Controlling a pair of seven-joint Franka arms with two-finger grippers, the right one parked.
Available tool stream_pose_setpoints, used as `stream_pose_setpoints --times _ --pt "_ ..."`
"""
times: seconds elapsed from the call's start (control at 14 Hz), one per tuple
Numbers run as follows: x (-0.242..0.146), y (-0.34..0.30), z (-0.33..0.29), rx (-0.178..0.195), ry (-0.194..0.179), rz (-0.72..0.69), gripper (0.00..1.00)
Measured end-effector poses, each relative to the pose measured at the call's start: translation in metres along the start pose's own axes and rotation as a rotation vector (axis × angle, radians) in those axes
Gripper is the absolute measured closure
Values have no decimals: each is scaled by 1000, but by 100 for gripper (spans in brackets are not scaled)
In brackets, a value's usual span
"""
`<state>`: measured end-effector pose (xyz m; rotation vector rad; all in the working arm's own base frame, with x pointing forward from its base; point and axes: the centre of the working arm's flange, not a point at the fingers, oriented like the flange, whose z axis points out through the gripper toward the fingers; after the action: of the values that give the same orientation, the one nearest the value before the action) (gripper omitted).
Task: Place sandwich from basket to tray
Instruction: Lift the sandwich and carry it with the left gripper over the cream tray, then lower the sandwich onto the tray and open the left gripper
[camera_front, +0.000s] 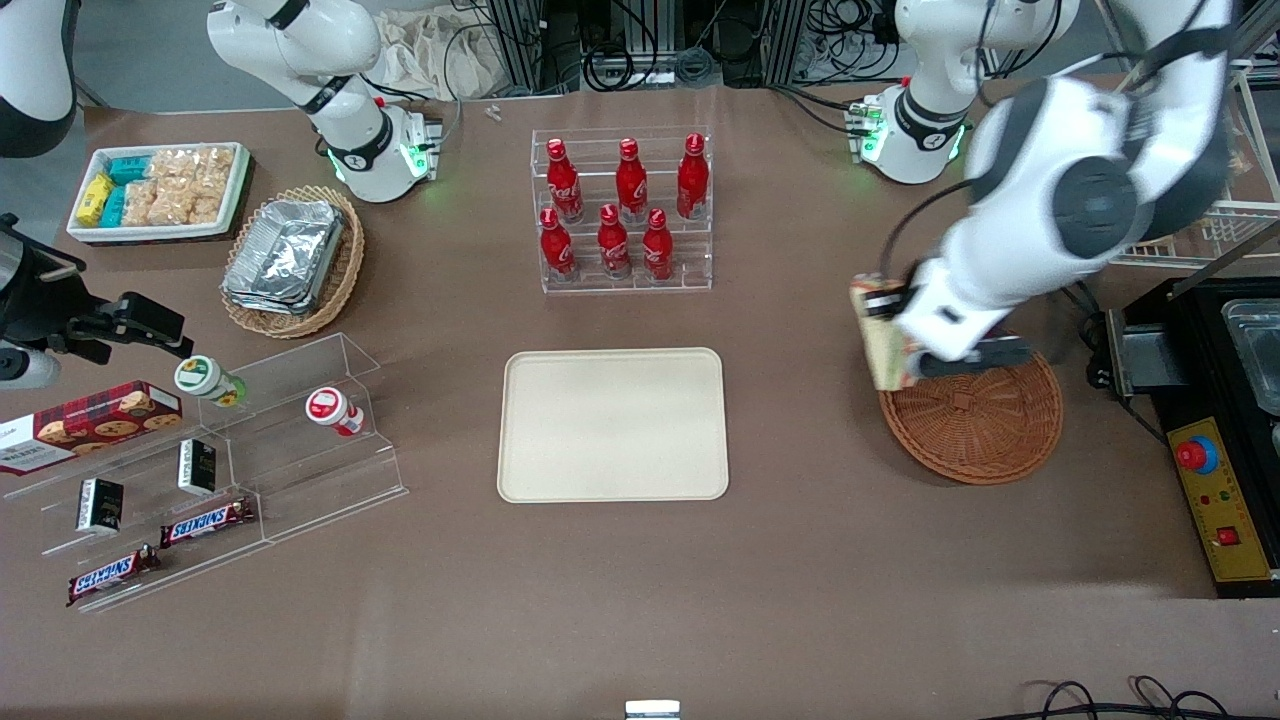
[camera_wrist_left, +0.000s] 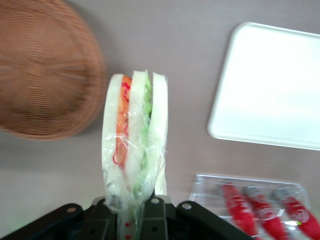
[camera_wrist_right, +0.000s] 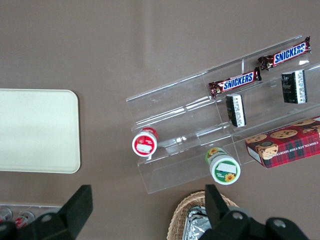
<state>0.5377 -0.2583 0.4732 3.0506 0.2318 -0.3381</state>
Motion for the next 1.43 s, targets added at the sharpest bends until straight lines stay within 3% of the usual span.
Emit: stream_pose_setpoints --times 0.07,0.29,0.5,0.79,1.07,1.21,1.43 --pt "-6 34 20 6 14 4 82" --pt "-23 119 97 69 83 41 82" --pt "-12 165 165 43 90 80 82" --pt "13 177 215 7 98 91 82" --pt "20 173 240 83 154 116 83" --pt "23 174 257 102 184 115 68" --pt "24 175 263 98 190 113 40"
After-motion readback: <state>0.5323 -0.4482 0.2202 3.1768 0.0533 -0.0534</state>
